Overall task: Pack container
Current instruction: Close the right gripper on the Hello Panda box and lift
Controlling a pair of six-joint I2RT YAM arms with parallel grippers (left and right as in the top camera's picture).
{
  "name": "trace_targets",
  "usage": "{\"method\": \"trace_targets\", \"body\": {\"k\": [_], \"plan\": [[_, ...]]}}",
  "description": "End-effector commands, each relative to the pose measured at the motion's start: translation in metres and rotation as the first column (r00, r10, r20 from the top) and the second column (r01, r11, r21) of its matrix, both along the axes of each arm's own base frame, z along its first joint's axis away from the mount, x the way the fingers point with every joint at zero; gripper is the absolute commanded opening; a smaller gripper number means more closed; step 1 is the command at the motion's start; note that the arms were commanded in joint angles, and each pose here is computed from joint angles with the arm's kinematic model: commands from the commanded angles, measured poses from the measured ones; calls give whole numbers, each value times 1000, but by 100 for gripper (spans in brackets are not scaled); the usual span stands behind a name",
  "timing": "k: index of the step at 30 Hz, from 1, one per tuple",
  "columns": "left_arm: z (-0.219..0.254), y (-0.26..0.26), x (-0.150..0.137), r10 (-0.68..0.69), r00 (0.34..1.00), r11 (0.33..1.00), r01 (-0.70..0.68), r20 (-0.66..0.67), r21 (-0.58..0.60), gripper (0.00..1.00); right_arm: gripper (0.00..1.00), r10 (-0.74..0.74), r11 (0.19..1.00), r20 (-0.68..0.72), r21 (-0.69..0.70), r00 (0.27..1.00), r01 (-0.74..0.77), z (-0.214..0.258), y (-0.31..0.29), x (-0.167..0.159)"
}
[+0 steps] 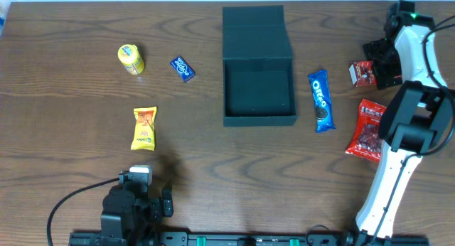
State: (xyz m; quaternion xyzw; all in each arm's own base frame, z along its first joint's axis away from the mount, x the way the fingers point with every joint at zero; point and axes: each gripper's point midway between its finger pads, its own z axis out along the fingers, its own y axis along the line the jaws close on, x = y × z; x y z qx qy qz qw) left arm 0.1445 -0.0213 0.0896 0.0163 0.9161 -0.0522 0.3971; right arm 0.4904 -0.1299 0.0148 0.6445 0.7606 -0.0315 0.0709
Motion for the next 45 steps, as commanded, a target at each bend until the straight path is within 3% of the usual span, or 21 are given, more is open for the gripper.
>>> {"method": "trace_targets", "body": {"k": [1,6,14,22,26,45], "plan": [[-15,3,-4,20,999,1000,-20,-47,5,96,99,23,1000,-20,-2,1000,-23,-11,4,1],[-15,3,-4,20,999,1000,-20,-47,5,95,99,32,999,-32,-1,999,-32,-17,9,1],[-15,3,-4,20,999,1000,-20,-47,5,95,89,46,999,-41,-1,998,-46,-21,15,2],[-15,3,-4,20,999,1000,-20,-47,5,95,70,48,999,-47,0,998,-48,-21,17,1],[-15,3,-4,20,999,1000,-20,-47,5,95,69,49,999,-55,2,997,-49,-21,17,-1],[-15,3,-4,20,999,1000,-20,-47,5,95,45,83,997,-79,8,993,-82,-7,23,-9]]}}
